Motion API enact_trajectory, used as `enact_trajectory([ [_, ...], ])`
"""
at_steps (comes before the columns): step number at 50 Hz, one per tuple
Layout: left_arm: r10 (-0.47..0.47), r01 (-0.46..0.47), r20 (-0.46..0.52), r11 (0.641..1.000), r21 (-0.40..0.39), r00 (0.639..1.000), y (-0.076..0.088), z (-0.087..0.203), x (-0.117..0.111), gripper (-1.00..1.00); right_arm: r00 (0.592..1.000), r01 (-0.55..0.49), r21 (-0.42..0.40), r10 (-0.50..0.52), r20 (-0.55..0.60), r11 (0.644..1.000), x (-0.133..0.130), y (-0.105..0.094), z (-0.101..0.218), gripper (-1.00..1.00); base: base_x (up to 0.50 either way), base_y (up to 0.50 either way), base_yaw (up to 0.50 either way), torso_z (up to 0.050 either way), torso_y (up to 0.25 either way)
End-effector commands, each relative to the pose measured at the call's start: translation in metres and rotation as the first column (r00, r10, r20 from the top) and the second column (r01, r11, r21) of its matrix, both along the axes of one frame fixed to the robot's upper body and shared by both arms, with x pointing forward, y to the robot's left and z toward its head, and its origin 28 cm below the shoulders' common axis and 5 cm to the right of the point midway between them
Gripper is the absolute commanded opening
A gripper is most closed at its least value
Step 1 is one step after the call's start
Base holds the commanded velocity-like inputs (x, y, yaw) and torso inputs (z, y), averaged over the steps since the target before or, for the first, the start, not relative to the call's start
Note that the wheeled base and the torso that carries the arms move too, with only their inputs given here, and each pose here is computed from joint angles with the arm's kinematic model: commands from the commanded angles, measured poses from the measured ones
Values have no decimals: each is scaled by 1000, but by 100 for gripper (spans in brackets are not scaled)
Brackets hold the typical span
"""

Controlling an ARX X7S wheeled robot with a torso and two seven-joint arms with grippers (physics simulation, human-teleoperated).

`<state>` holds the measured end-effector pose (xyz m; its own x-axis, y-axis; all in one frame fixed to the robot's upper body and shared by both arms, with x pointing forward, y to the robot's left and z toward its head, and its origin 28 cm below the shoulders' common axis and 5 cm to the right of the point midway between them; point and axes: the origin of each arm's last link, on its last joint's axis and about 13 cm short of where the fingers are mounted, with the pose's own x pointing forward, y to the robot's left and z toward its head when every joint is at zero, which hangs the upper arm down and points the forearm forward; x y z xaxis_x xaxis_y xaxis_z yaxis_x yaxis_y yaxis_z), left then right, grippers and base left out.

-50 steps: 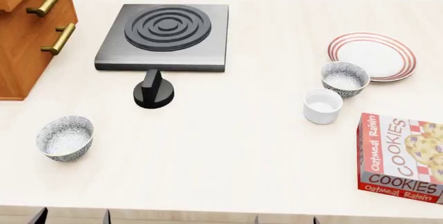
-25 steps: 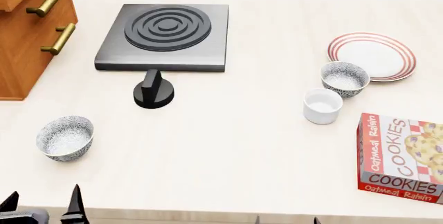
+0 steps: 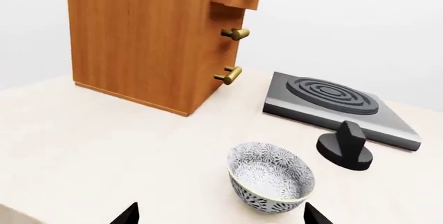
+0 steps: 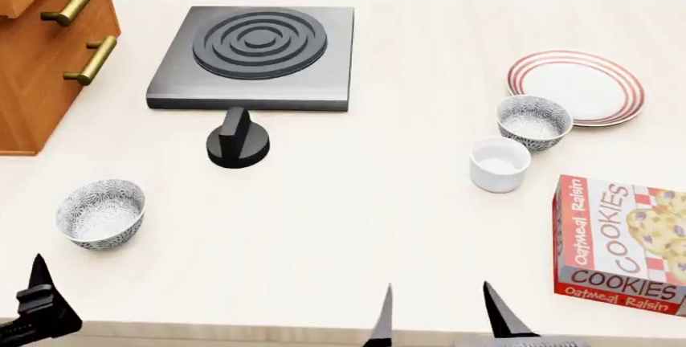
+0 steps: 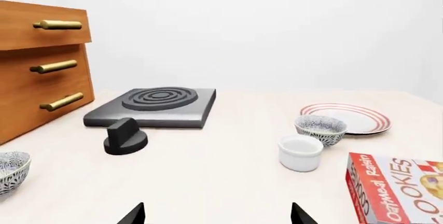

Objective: Pick the akita bowl between the plate and the ramekin and place it on the plate.

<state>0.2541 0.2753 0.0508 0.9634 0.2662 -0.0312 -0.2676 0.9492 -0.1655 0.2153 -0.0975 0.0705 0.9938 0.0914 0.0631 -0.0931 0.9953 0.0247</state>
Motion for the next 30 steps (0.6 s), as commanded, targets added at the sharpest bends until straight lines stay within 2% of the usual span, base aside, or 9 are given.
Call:
enact_trajectory([
  [1,70,-70,-21,997,-12,997,14,-2,5,100,998,-10,-8,11,68,1000,1,-3,30,100,0,0,0,0,0],
  [7,106,-106,-51,994,-7,993,19,-7,6,100,994,-12,-17,14,112,1000,1,-4,44,100,0,0,0,0,0],
  [18,113,-114,-36,993,-7,993,19,-8,5,100,979,-29,-29,34,203,999,-9,-6,74,100,0,0,0,0,0],
  [30,117,-117,-35,993,-3,993,19,-10,5,100,972,-24,-24,29,232,999,-13,-7,83,100,0,0,0,0,0],
])
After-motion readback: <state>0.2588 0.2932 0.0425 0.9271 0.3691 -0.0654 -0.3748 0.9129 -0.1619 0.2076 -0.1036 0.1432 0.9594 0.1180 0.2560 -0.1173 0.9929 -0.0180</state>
